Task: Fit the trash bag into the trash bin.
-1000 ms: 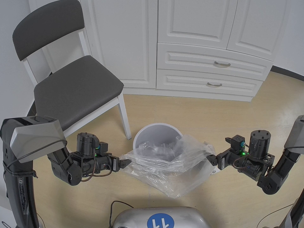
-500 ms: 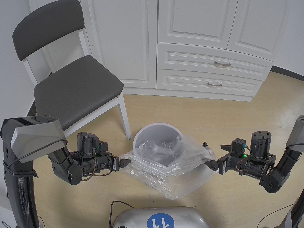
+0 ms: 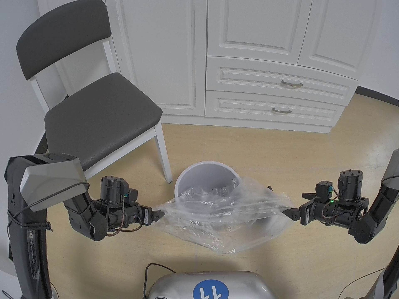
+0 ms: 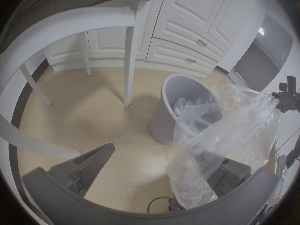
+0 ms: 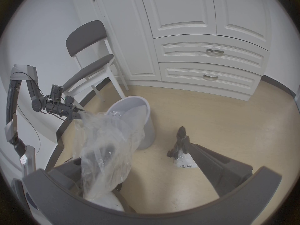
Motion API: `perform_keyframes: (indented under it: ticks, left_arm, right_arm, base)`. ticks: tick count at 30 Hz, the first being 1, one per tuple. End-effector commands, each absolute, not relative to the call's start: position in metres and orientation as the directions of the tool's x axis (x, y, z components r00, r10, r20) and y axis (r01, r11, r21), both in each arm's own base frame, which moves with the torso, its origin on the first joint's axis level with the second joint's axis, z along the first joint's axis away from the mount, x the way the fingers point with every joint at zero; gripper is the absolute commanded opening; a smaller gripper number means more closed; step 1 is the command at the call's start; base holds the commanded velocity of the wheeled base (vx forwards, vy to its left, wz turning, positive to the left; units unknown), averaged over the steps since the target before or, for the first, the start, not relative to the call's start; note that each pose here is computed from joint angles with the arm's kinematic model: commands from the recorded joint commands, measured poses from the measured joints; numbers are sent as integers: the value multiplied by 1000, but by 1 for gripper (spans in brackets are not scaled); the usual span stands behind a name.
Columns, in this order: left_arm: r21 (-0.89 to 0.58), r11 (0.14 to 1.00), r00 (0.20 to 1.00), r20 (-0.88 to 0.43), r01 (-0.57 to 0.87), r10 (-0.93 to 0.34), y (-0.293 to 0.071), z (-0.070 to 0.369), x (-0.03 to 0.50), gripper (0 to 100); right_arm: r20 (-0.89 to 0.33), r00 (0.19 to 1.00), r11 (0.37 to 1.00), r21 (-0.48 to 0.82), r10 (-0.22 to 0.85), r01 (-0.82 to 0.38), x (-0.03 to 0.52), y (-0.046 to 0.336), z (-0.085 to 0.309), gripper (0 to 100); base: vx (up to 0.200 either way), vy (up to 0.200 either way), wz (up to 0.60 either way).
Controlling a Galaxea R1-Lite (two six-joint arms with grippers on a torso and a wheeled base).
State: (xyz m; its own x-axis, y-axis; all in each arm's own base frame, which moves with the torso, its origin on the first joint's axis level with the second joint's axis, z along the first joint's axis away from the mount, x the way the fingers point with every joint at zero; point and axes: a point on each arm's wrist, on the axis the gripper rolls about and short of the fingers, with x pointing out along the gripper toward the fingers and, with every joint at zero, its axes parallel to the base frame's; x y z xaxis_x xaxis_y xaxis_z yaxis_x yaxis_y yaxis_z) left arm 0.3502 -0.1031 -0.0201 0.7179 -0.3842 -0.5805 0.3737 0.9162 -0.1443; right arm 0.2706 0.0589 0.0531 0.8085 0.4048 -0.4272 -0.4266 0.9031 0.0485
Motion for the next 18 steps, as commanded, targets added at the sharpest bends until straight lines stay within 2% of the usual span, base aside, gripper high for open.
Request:
perform_keyframes:
  ticks: [1, 8, 18]
  left_arm:
    - [-128, 921, 708, -602, 369, -368, -97, -21, 351, 100]
    - [-108, 921, 700, -619, 374, -357, -93, -22, 350, 100]
    - [-107, 927, 707, -617, 359, -345, -88, -22, 352, 100]
  right_arm:
    - [-423, 825, 916, 36, 376, -399, 273, 49, 54, 100]
    - [-410, 857, 926, -66, 313, -371, 272, 28, 60, 100]
    - [-406, 867, 936, -70, 288, -344, 272, 21, 66, 100]
  base:
    - [0, 0, 0]
    - [0, 0, 0]
    - [0, 0, 0]
